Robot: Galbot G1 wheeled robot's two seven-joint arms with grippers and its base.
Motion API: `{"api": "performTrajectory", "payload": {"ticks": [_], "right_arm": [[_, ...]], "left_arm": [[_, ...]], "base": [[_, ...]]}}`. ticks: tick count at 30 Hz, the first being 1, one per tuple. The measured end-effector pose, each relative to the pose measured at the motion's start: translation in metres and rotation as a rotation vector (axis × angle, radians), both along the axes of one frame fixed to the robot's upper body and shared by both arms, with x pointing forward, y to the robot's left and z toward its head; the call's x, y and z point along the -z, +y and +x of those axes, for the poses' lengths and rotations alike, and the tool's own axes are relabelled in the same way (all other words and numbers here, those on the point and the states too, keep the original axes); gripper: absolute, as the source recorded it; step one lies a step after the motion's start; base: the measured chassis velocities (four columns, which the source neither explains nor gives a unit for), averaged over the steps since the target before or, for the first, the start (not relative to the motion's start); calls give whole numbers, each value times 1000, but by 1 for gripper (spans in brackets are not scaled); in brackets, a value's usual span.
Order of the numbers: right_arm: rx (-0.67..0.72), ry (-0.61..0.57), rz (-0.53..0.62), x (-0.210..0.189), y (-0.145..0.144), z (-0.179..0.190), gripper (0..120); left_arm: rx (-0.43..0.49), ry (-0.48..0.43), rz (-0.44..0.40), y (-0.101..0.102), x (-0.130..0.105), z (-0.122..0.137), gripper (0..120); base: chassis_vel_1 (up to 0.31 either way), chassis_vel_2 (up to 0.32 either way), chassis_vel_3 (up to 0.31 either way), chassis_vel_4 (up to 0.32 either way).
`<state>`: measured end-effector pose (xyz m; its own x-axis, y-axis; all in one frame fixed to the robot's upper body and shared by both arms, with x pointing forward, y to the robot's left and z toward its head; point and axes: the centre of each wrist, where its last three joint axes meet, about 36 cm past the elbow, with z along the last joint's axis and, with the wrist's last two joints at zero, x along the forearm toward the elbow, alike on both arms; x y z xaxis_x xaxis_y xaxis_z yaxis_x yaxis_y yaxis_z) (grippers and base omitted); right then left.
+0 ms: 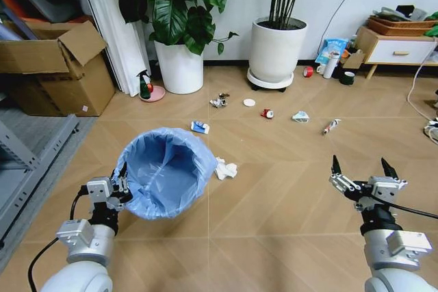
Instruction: Pick up the trash bin and place the garbage on the floor into it.
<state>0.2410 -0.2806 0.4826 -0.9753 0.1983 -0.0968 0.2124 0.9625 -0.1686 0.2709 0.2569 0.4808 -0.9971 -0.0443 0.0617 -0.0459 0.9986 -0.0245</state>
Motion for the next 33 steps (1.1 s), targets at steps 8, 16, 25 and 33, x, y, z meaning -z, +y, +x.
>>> {"api": "performTrajectory", "payload": {"ticks": [8,16,25,33], "right_arm": [[2,2,-1,1,-1,0,100],[1,6,-1,5,-2,2,100],[0,12,0,11,-3,5,100],[-11,19,-1,14,-3,6,100]], "left_arm": [[3,1,1,-1,1,-2,1],[5,-2,2,-2,0,-2,1],[3,-1,4,-2,0,-2,1],[-1,0,4,-1,2,-1,1]], "base": [[-107,213,105,-206],[-103,212,108,-219],[-103,236,112,-221],[-114,243,111,-237]]}}
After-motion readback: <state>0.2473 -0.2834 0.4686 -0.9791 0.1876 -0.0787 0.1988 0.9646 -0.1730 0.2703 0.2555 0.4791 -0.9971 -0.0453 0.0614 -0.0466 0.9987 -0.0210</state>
